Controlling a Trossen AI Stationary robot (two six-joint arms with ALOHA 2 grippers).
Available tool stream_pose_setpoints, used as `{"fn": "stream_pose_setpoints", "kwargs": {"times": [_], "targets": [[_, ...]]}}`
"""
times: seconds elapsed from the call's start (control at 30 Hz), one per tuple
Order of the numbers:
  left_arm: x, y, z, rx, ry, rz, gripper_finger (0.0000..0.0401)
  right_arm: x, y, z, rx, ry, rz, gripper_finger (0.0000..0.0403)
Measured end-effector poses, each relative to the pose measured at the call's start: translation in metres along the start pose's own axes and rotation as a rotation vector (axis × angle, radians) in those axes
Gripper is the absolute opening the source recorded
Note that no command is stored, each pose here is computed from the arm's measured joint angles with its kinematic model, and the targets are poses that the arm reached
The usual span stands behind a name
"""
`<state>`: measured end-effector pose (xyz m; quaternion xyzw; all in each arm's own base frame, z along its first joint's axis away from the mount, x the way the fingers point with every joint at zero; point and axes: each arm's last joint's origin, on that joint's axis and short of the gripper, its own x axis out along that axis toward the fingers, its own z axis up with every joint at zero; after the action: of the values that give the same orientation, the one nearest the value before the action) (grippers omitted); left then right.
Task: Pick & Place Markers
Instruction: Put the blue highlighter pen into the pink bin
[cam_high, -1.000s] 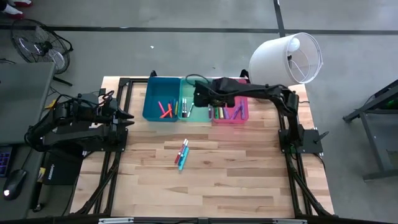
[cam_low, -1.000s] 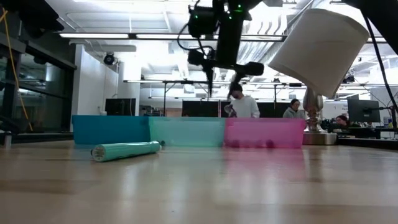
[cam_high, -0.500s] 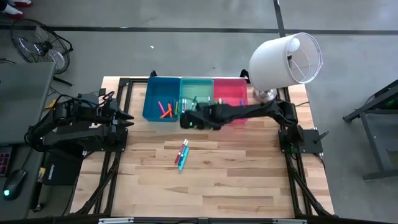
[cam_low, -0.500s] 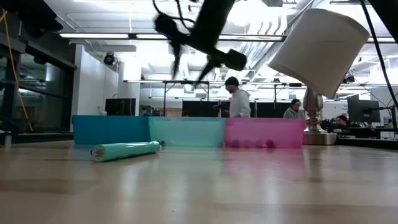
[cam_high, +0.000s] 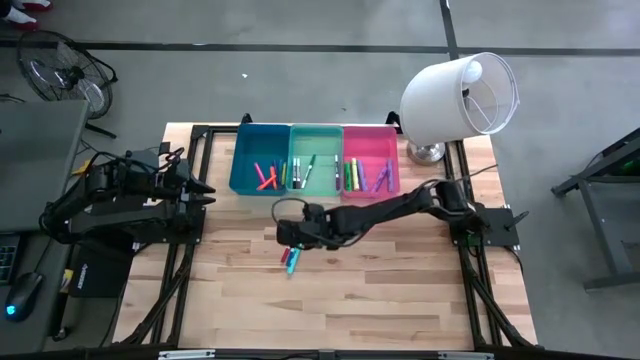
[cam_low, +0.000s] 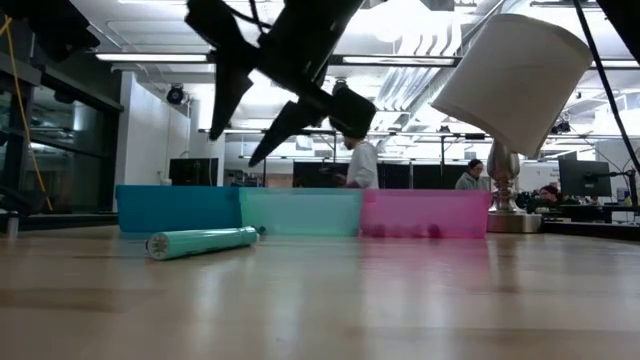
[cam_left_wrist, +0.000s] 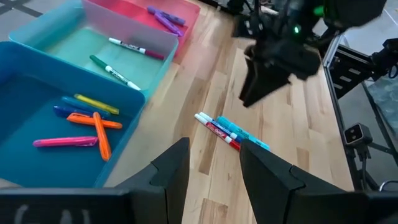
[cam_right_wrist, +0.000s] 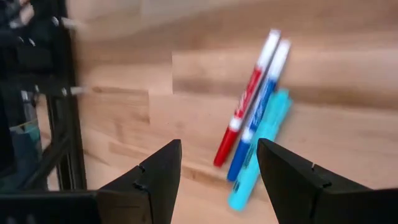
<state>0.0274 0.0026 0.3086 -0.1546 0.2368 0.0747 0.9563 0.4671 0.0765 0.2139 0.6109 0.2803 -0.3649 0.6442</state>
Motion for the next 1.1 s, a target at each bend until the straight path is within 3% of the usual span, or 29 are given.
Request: {"fn": "stream_pose_setpoints", "kwargs": {"times": [0.17, 0.6, 0.8, 0.97, 1.1], "targets": [[0.000, 0.000, 0.000, 0.000, 0.002, -0.009, 0.0140, 0.008, -0.005, -0.013, 0.030, 0.044, -0.012, 0.0199], [0.000, 0.000, 0.000, 0.000, 0.001, -0.005, 0.0140, 0.011, -0.011, -0.015, 0.043, 0.101, -0.076, 0.0199], [0.000, 0.000, 0.000, 0.001, 0.000, -0.002, 0.0140, 0.035, -0.007, -0.022, 0.042, 0.140, -0.064, 0.0187], [0.000, 0.000, 0.000, 0.019, 0.000, -0.002, 0.0140, 0.046, 0.002, -0.027, -0.027, 0.120, -0.185, 0.0164], [0.000, 0.000, 0.000, 0.019, 0.000, -0.003, 0.0140, 0.032, 0.010, -0.024, -0.041, 0.110, -0.259, 0.0153]]}}
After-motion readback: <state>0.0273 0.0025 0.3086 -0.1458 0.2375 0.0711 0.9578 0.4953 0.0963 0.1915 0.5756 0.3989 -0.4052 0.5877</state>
